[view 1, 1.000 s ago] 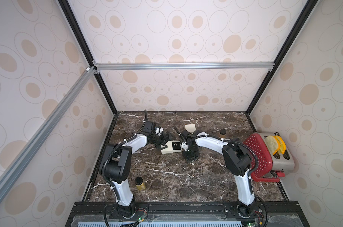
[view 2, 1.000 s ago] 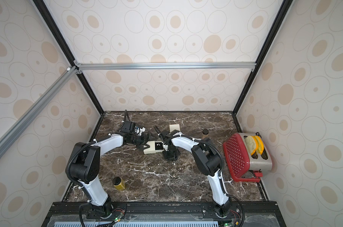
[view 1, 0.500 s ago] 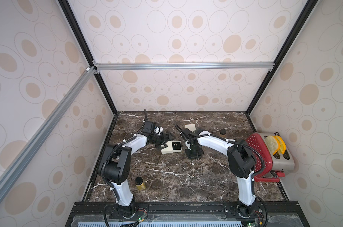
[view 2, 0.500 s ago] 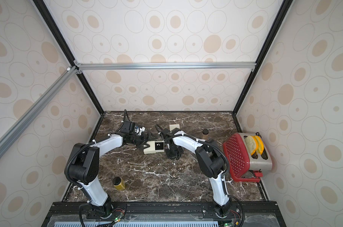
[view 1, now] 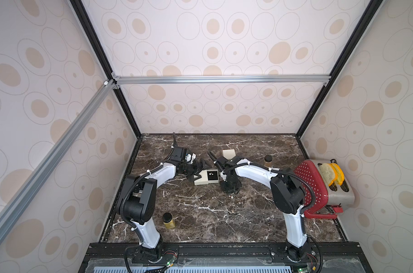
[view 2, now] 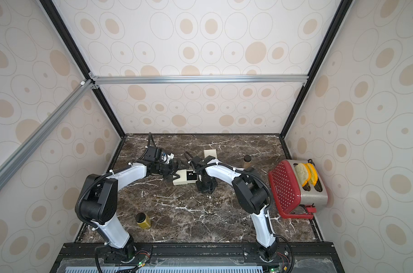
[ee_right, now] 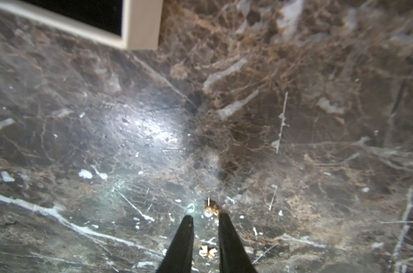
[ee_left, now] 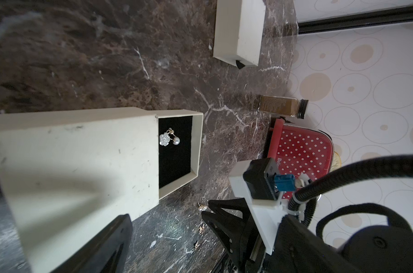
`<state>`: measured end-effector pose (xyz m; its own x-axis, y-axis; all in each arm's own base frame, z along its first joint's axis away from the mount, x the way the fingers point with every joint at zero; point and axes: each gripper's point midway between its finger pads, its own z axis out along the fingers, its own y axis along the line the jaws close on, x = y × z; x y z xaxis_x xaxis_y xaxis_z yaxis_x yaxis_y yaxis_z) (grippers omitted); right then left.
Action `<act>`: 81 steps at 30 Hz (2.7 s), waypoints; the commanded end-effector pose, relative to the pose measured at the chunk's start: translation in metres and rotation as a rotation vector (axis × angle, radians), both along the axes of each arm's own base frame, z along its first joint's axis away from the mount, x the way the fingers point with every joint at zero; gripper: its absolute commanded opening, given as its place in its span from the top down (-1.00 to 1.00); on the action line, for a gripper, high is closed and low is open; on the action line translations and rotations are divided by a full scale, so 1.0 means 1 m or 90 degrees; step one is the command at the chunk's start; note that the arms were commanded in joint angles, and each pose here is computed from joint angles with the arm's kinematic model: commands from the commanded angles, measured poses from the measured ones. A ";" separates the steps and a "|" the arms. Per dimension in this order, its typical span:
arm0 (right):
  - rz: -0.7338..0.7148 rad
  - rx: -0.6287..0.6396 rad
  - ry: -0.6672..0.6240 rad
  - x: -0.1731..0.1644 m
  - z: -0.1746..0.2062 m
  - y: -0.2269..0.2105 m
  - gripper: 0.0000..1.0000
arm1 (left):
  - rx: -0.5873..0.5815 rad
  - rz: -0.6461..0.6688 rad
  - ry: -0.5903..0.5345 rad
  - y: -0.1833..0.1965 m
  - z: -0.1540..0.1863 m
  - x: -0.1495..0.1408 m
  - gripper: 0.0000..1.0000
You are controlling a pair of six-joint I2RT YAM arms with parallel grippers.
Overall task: Place the earrings into the drawer-style jewelry box
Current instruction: Pick up the earring from the center of the board.
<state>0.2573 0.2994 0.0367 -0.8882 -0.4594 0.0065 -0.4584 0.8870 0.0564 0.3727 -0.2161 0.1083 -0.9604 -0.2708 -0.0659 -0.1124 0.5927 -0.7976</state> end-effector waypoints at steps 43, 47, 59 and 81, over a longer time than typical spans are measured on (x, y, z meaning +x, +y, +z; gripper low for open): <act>0.104 0.079 -0.100 0.005 0.014 0.007 1.00 | -0.025 0.000 -0.028 -0.003 0.023 0.003 -0.98; 0.155 0.223 -0.290 0.018 0.051 0.017 1.00 | -0.049 0.006 -0.039 -0.008 0.033 0.009 -0.98; 0.325 0.407 -0.620 0.017 0.105 0.030 1.00 | -0.186 -0.071 -0.083 -0.061 0.065 0.001 -0.58; 0.365 0.576 -0.633 0.023 0.132 0.035 1.00 | -0.167 -0.181 -0.126 -0.076 0.073 -0.040 0.15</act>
